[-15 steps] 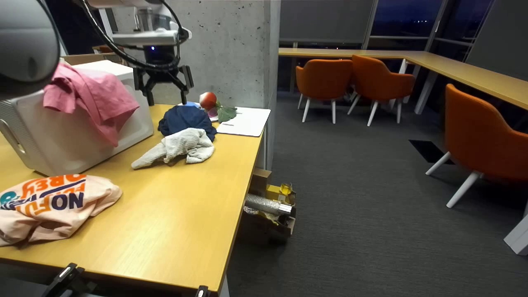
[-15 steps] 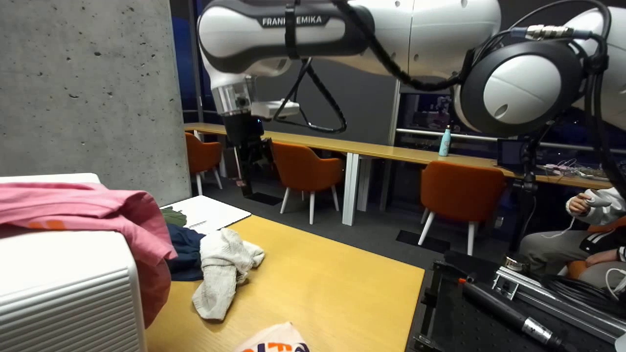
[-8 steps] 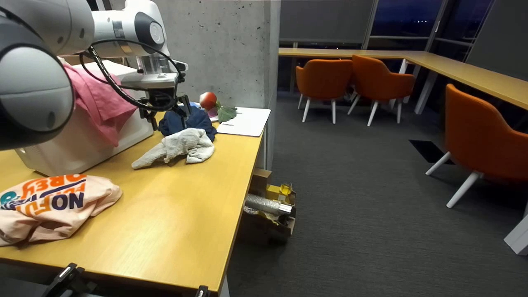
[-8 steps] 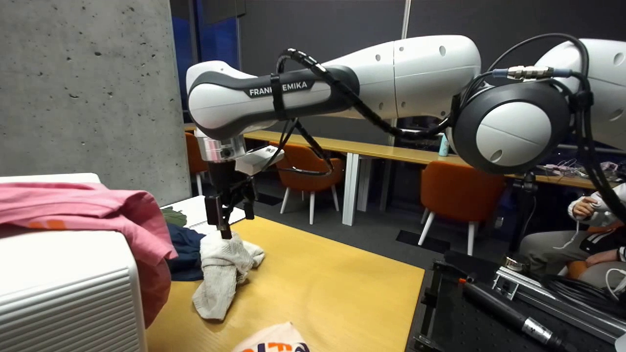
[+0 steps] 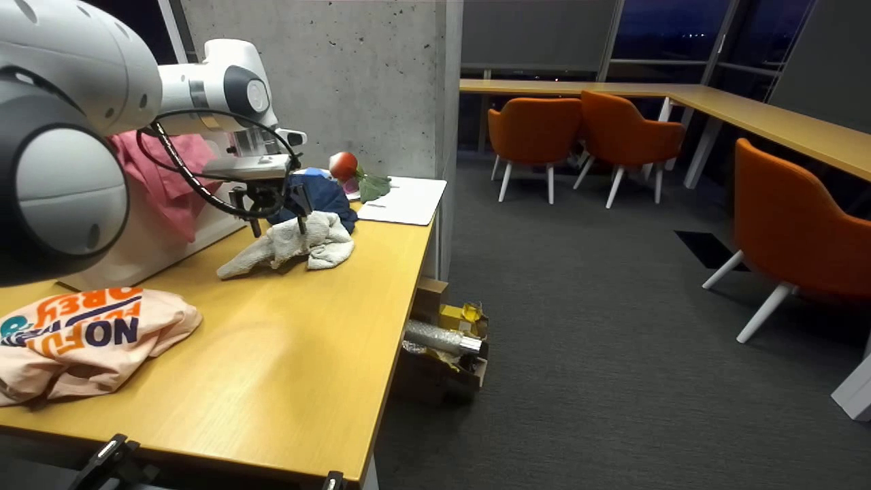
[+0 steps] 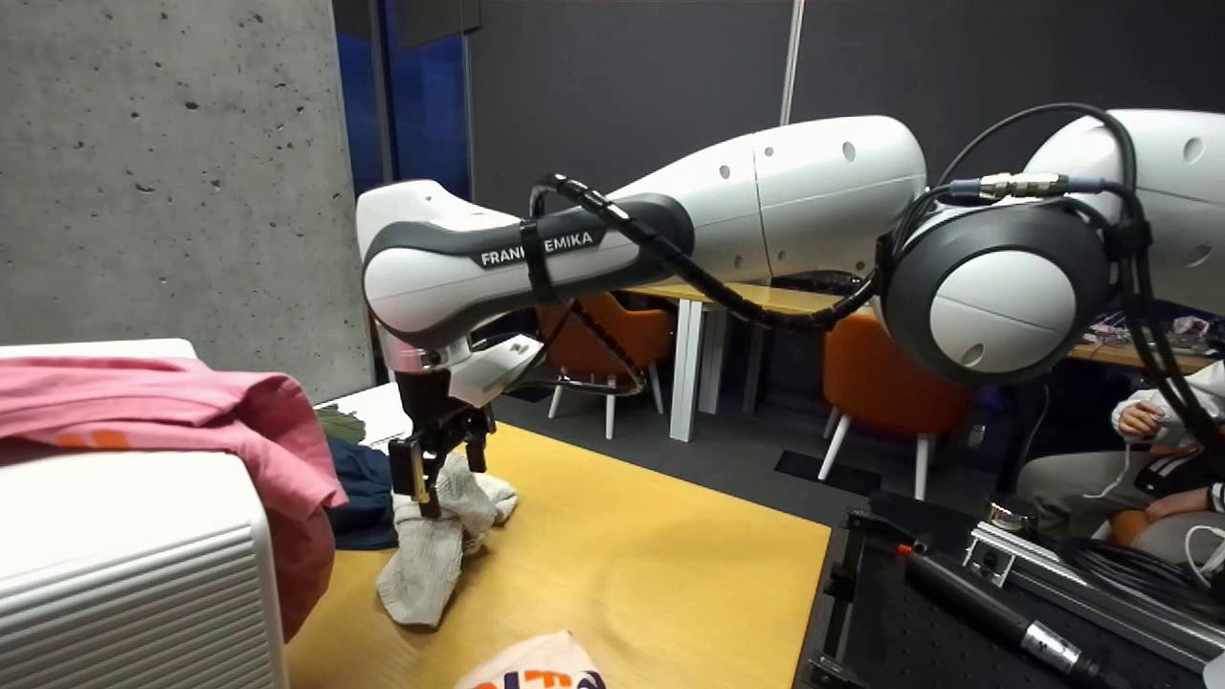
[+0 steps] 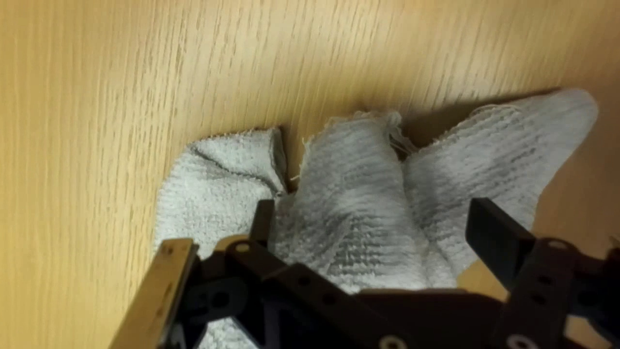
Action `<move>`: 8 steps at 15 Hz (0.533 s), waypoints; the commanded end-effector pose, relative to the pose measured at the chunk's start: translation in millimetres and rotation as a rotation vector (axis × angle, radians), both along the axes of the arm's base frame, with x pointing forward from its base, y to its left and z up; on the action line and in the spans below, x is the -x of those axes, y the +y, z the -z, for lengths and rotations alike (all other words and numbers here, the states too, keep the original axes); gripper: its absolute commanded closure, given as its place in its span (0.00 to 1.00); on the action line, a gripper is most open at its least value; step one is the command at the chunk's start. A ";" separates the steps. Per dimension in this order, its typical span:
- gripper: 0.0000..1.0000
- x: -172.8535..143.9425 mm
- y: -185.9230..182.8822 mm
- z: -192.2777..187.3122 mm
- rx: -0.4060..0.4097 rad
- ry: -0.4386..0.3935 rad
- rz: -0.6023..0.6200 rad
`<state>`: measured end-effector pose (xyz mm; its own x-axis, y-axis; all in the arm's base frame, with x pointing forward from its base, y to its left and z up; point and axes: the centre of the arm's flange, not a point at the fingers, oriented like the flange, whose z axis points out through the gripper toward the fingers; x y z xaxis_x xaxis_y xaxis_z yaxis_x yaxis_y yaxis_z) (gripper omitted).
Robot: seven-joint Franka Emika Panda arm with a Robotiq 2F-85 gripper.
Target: Put the pink shirt on the left and the white towel on the right
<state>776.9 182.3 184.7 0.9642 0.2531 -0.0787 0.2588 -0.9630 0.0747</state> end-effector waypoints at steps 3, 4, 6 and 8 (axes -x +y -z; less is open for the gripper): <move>0.31 -27.9 6.6 22.8 0.028 -0.005 0.004; 0.38 -26.4 6.8 22.4 0.028 -0.004 0.007; 0.55 -23.7 8.0 20.2 0.028 -0.001 0.006; 0.70 -21.6 7.6 18.9 0.029 0.000 0.010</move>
<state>773.6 181.1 163.1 0.9637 0.2485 -0.0981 0.2564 -0.9633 0.0790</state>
